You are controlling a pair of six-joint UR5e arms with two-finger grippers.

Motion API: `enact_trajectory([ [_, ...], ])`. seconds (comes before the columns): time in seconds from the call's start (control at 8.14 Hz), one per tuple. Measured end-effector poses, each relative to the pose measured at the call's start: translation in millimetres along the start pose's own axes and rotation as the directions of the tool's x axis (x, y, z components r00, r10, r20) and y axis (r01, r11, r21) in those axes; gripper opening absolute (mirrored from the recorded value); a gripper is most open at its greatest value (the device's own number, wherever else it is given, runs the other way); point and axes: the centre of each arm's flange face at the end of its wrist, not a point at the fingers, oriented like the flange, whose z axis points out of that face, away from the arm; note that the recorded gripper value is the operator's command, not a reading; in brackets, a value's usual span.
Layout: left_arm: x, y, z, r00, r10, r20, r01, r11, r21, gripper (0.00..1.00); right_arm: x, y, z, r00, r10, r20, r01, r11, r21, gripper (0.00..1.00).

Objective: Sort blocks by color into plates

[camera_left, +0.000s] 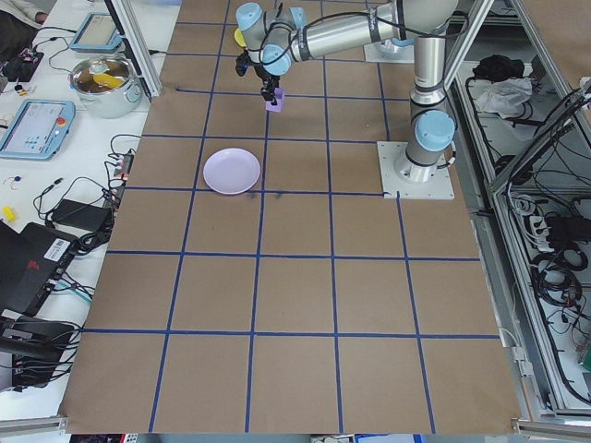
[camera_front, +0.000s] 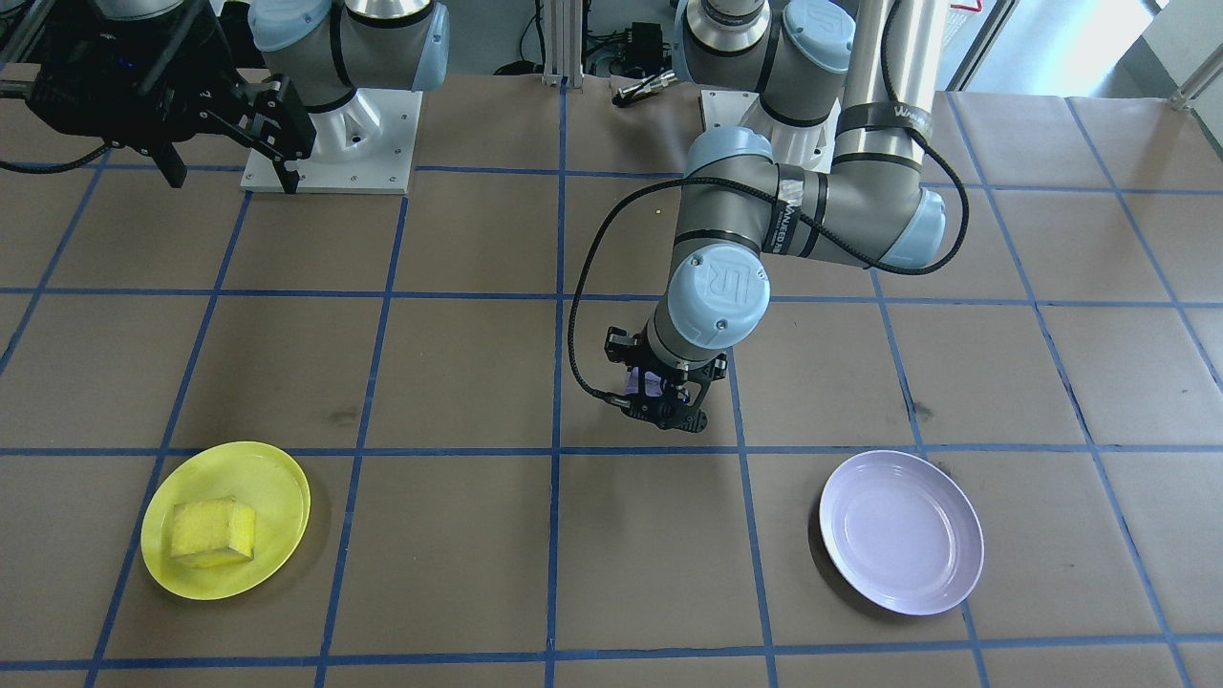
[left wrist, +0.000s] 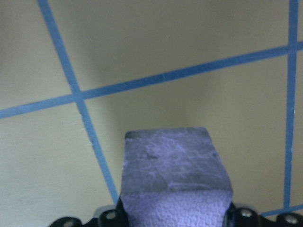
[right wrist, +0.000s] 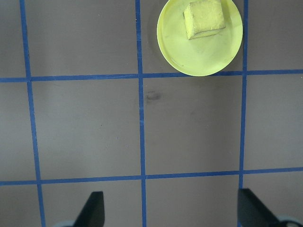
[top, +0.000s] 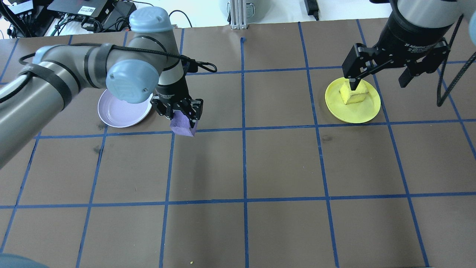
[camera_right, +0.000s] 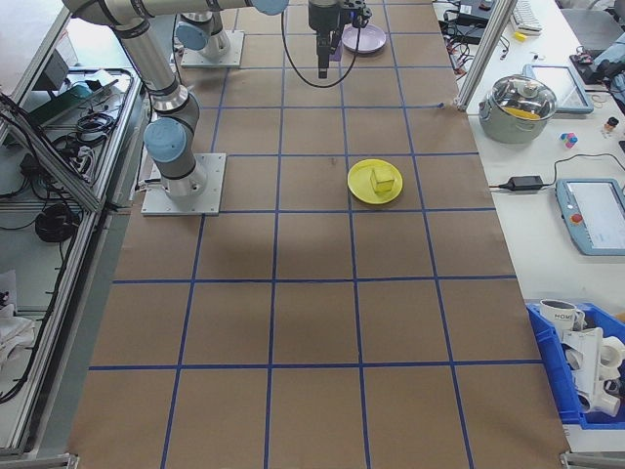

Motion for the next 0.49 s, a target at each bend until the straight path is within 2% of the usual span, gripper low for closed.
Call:
enact_trajectory([
  [0.25,-56.4,-15.9,-34.7,1.000,-0.019,-0.002,0.019,0.998,0.055,0.00,0.1,-3.0,2.9,1.000,-0.022,-0.002,0.022,1.000,-0.003,1.00],
  [0.49,-116.3,-26.1,-46.8,1.000,-0.021,-0.004,0.022,0.995,0.098,0.00,-0.1,-3.7,3.7,0.999,-0.040,0.000,0.040,0.999,-0.003,1.00],
])
